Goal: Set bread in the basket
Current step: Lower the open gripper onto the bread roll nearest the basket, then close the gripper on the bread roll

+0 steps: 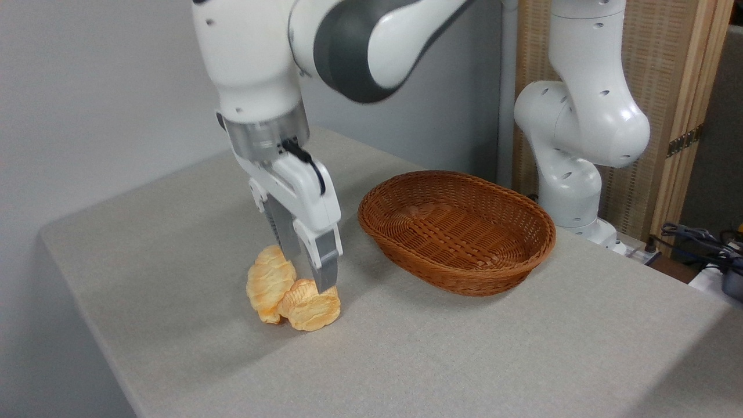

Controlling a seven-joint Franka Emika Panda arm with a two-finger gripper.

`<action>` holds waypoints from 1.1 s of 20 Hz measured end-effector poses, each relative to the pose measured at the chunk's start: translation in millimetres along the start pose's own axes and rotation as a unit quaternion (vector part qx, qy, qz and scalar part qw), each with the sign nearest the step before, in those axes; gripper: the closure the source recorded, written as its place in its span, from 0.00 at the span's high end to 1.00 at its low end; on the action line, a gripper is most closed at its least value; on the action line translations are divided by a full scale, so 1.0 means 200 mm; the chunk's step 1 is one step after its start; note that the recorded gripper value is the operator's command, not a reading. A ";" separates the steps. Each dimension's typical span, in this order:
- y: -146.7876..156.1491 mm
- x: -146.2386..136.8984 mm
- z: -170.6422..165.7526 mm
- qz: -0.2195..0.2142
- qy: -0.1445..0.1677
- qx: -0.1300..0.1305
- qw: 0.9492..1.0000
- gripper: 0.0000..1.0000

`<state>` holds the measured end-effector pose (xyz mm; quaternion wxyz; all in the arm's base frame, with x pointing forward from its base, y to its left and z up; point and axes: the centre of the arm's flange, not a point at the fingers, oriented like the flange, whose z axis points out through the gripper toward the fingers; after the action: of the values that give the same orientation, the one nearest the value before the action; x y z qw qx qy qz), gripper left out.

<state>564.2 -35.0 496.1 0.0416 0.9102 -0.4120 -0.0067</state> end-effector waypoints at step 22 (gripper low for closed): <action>0.03 0.06 0.37 0.072 -0.028 -0.024 0.997 0.36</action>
<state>563.7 -53.5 423.5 0.0527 0.8765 -0.4769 -0.0387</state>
